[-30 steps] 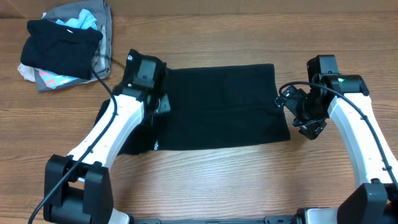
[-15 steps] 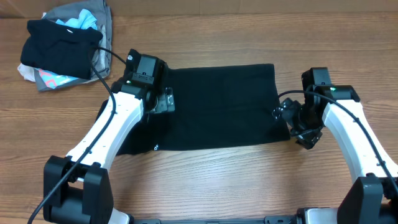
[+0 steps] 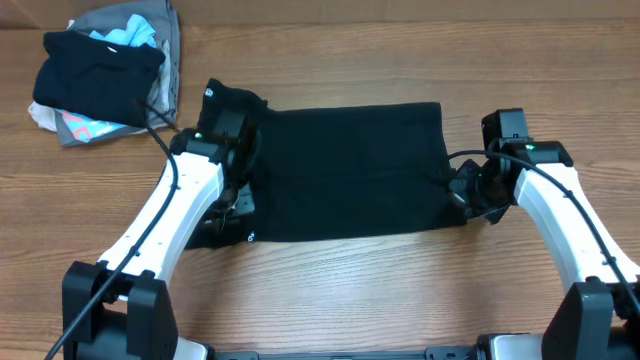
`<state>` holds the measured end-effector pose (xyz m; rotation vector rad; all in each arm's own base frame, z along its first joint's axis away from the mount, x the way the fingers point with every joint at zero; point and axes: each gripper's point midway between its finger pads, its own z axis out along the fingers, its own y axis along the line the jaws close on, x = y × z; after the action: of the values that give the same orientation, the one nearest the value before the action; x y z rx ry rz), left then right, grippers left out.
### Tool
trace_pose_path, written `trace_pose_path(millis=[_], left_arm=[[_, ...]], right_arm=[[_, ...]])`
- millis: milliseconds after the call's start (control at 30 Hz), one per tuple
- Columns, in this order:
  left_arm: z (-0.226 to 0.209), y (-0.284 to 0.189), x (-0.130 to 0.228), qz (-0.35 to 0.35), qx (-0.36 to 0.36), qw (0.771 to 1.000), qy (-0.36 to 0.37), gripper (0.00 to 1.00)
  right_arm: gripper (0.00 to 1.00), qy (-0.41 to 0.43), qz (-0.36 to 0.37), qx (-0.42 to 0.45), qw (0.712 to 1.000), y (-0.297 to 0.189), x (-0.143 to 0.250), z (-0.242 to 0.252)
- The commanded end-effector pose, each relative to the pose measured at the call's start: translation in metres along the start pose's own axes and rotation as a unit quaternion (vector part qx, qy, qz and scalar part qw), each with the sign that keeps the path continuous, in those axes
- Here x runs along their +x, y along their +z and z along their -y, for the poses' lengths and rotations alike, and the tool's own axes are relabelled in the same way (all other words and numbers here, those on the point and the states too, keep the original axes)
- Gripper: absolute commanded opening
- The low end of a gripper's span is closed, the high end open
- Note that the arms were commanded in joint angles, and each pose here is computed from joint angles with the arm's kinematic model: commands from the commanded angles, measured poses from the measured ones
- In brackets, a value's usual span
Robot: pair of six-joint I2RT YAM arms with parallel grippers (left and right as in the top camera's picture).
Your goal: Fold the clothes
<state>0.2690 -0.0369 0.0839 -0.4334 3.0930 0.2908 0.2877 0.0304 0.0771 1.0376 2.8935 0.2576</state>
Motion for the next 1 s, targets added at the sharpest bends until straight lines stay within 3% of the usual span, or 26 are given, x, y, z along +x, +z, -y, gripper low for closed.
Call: trace_pose_path(millis=[0, 233, 567, 967], left_arm=[[-0.011, 0.022, 0.009, -0.031, 0.001, 0.999, -0.042, 0.04], [-0.020, 0.048, 0.016, -0.063, 0.036, 0.996, -0.060, 0.04], [-0.010, 0.074, 0.015, -0.057, 0.090, 0.992, -0.064, 0.04], [-0.020, 0.089, 0.010, -0.040, 0.079, 0.993, -0.081, 0.04]], right_arm=[[0.04, -0.012, -0.008, 0.013, 1.000, 0.013, 0.005, 0.006], [0.04, -0.012, -0.007, 0.012, 1.000, 0.028, 0.005, 0.009], [0.04, -0.013, -0.001, 0.007, 1.000, 0.046, 0.001, 0.009], [0.04, -0.004, -0.048, 0.047, 0.998, 0.090, 0.006, 0.021]])
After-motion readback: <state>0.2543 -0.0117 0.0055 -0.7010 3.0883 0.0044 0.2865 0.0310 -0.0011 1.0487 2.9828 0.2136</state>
